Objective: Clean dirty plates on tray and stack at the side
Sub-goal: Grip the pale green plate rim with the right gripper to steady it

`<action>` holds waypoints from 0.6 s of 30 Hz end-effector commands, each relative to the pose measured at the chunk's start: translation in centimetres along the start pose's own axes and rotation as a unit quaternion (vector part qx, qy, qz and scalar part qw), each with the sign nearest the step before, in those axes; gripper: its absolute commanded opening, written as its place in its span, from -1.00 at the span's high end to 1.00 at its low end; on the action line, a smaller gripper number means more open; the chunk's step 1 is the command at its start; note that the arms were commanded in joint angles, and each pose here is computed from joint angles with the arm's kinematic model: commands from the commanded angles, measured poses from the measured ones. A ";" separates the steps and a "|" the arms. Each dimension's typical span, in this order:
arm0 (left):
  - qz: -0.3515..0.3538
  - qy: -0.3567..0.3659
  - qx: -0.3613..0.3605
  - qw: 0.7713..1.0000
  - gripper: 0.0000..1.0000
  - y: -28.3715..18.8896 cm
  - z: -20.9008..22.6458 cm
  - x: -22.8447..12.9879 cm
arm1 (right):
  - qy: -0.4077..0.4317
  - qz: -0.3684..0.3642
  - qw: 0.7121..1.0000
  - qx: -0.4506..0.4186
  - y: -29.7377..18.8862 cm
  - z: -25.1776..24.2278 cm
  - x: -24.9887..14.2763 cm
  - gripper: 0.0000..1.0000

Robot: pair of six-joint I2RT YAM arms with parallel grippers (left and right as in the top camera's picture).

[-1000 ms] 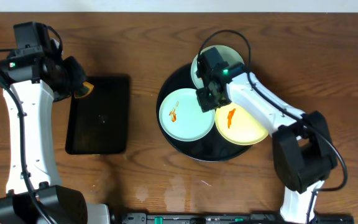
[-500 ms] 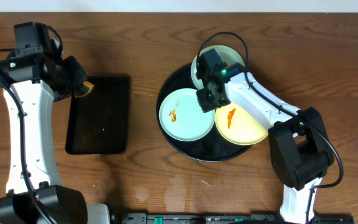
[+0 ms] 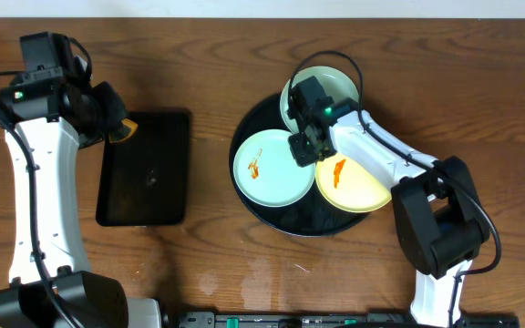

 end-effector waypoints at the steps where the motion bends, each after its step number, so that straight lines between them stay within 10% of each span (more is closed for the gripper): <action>1: 0.000 -0.004 0.005 1.000 0.85 0.1 0.2 0.0 | -0.009 0.007 1.000 -0.004 0.7 0.3 -0.4 0.28; 18: 0.016 0.001 -0.026 1.000 0.85 0.1 -0.4 -0.3 | -0.009 0.009 1.000 0.000 1.0 0.4 -0.6 0.95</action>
Point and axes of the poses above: each gripper's point midway between its finger pads, its own y axis out along the fingers, its own z axis along the line the jaws close on, x = y × z, the point moved 9 cm from there along -y, back along the fingers, and after that the axes turned 11 degrees about -y, right-handed, at the moved point
